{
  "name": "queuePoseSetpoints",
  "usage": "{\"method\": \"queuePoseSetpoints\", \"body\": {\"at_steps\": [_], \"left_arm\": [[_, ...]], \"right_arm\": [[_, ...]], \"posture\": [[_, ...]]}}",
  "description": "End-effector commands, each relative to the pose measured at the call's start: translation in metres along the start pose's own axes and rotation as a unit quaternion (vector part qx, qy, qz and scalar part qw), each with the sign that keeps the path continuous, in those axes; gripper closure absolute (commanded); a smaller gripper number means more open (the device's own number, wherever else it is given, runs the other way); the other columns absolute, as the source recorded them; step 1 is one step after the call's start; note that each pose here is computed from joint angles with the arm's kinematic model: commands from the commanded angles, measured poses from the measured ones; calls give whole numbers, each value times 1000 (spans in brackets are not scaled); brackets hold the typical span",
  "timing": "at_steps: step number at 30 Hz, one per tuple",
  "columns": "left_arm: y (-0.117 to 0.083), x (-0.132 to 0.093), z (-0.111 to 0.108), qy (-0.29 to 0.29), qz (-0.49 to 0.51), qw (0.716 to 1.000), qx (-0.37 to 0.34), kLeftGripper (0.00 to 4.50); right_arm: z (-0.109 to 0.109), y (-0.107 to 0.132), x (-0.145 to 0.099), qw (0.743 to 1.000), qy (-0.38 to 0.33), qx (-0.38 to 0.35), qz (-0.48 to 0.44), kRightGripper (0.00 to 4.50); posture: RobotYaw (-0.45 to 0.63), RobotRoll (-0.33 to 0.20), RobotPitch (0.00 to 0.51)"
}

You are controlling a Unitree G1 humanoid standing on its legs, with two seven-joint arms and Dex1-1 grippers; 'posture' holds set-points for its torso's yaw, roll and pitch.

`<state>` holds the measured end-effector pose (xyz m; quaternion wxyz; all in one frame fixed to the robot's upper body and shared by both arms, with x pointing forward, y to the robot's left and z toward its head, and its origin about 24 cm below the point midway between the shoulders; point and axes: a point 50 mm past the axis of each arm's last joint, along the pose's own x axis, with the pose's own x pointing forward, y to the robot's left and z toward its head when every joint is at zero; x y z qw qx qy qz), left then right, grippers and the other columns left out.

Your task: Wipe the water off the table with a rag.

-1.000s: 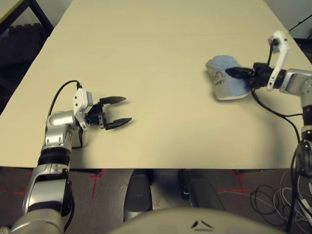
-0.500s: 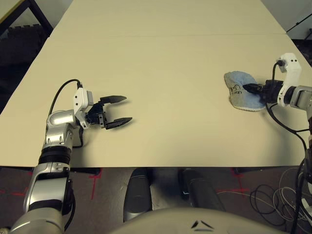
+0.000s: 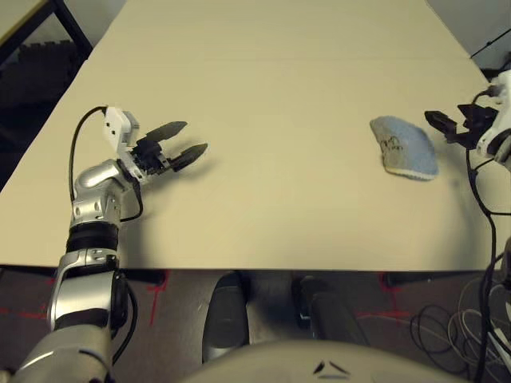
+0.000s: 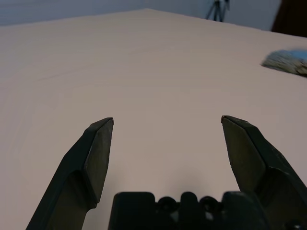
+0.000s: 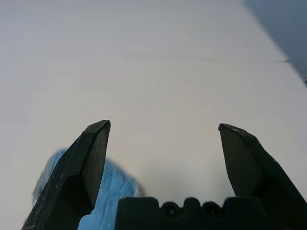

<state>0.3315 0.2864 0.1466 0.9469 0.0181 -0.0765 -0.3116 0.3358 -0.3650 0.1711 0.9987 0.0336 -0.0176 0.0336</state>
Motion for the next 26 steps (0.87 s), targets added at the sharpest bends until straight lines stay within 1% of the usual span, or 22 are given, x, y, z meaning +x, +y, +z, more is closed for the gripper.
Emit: {"method": "queuePoseSetpoints", "body": {"at_steps": [1, 4, 7, 11, 14, 20, 26], "left_arm": [[19, -6, 8, -27, 95, 995, 1, 0], [34, -12, 13, -26, 171, 985, 9, 0], [48, -21, 16, -22, 237, 971, 12, 0], [57, -28, 17, -20, 288, 957, 19, 0], [59, -31, 15, -18, 310, 950, 20, 0], [58, -31, 9, -13, 317, 948, 19, 0], [57, -30, 4, -4, 324, 946, 17, 0]], "right_arm": [[1, -10, -5, 998, -41, 16, -43, 11], [0, -16, -10, 997, -50, -10, -66, 11], [-2, -24, -17, 993, -66, -15, -98, 11], [-8, -28, -22, 991, -71, -20, -112, 11], [-10, -28, -24, 990, -75, -19, -117, 11], [-14, -29, -26, 988, -81, -15, -127, 11], [-15, -29, -27, 987, -89, -12, -131, 11]], "posture": [[149, 0, 140], [158, 0, 143], [158, 0, 144], [150, 0, 146], [144, 0, 147], [128, 0, 158], [100, 0, 149]]}}
